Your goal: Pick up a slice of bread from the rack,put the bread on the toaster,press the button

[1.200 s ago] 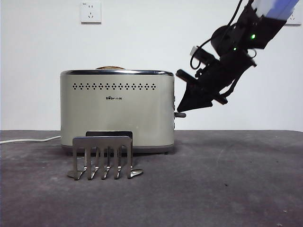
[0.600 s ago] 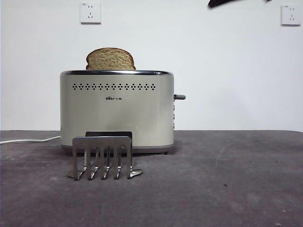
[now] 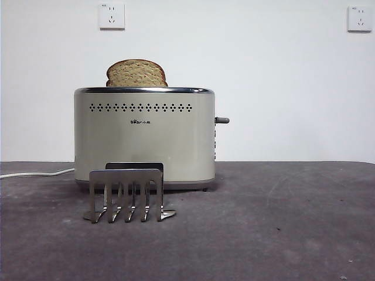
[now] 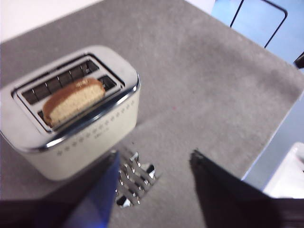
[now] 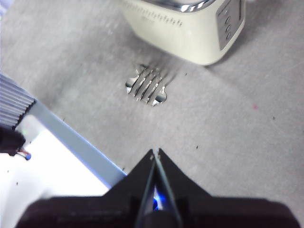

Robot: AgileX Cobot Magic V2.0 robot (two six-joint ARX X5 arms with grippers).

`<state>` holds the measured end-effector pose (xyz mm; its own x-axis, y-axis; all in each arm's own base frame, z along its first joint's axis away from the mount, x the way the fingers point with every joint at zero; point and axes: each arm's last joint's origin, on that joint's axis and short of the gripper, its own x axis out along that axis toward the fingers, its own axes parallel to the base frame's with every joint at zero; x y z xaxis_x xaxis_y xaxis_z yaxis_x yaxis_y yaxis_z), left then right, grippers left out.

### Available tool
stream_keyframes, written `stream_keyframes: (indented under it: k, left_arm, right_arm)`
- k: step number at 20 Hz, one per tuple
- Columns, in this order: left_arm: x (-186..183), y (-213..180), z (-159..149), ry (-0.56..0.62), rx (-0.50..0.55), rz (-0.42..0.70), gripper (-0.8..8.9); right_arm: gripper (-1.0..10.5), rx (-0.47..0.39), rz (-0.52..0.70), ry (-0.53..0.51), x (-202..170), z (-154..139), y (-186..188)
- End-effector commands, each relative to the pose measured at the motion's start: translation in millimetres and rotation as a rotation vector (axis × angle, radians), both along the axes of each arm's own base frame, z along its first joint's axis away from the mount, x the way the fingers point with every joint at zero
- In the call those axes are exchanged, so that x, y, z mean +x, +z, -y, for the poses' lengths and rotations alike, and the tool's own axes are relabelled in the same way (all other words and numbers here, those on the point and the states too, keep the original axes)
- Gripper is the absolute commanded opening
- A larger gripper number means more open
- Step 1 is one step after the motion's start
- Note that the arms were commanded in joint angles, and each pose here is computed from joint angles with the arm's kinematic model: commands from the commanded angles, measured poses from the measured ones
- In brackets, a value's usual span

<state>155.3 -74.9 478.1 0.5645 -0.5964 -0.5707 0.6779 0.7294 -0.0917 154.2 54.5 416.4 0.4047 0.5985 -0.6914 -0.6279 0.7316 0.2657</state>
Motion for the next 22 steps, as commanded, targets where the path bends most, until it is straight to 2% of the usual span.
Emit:
stream_keyframes:
  k: [1,19,22]
  left_arm:
    - [-2.8,-0.6,-1.1,-0.014,0.016,-0.003,-0.07]
    - [-2.3,-0.9,-1.9,0.011,0.034,0.001,-0.04]
    - [-7.9,5.0,-7.4,0.018,0.049,0.083,-0.04]
  right_arm:
    - [-0.1,-0.003,0.033,0.018,-6.1,1.3,1.5]
    - [0.0,-0.001,0.054,0.015,-12.4,3.1,4.3]
    - [0.0,-0.001,0.054,0.015,-12.4,3.1,4.3]
